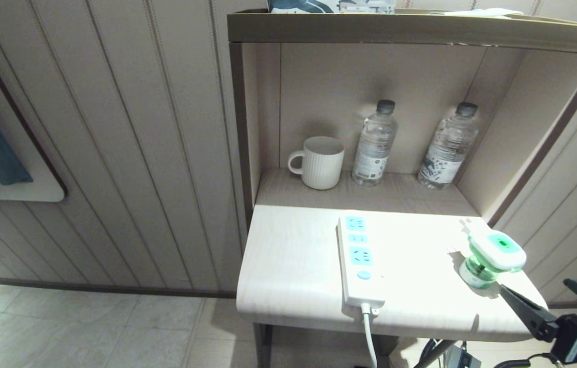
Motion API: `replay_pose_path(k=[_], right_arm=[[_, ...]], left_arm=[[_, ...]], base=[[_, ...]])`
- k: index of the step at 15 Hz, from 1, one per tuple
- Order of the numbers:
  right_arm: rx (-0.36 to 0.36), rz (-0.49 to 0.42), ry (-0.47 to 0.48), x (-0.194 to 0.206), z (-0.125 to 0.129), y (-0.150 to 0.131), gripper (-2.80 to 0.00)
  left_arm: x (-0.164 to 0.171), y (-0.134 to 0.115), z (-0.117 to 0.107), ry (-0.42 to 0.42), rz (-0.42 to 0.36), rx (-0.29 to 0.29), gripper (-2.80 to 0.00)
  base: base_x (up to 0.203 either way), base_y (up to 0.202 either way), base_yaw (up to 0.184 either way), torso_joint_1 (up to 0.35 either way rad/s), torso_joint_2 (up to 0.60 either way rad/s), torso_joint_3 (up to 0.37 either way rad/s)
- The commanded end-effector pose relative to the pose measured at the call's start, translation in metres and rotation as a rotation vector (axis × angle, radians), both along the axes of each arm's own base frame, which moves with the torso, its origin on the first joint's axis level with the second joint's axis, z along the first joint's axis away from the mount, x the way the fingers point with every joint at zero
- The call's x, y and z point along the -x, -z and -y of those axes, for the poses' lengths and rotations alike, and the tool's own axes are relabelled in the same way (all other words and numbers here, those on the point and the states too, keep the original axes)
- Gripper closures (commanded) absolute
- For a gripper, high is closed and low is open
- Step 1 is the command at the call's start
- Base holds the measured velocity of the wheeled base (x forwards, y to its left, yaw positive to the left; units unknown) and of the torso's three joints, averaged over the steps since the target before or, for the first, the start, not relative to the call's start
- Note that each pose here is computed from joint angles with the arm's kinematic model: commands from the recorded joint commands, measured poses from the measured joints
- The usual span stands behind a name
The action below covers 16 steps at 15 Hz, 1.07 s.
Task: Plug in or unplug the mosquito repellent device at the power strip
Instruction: Pick up the mosquito repellent liquid
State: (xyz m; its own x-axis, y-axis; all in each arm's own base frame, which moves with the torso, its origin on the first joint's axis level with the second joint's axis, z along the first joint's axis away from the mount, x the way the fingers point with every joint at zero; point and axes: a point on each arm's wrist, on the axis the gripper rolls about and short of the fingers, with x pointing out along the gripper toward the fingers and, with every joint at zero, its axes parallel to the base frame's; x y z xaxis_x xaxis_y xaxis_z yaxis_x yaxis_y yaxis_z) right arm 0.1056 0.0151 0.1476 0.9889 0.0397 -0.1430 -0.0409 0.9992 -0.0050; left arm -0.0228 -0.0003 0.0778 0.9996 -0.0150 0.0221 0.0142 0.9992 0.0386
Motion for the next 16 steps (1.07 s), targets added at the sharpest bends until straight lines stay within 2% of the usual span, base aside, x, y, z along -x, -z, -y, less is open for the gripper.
replay_pose_path(k=[1, 8, 16], right_arm=[[0.001, -0.012, 0.001, -0.008, -0.001, 0.005, -2.80], [-0.061, 0.075, -0.023, -0.014, -0.006, 0.005, -2.80], [-0.067, 0.111, -0.015, -0.030, -0.008, 0.008, -2.80]], left_arm=[[0.000, 0.000, 0.000, 0.000, 0.001, 0.000, 0.00], [0.000, 0.000, 0.000, 0.000, 0.001, 0.000, 0.00], [0.000, 0.000, 0.000, 0.000, 0.001, 0.000, 0.00]], base=[[0.000, 0.000, 0.000, 0.000, 0.00, 0.000], [0.000, 0.000, 0.000, 0.000, 0.00, 0.000], [0.000, 0.000, 0.000, 0.000, 0.00, 0.000]])
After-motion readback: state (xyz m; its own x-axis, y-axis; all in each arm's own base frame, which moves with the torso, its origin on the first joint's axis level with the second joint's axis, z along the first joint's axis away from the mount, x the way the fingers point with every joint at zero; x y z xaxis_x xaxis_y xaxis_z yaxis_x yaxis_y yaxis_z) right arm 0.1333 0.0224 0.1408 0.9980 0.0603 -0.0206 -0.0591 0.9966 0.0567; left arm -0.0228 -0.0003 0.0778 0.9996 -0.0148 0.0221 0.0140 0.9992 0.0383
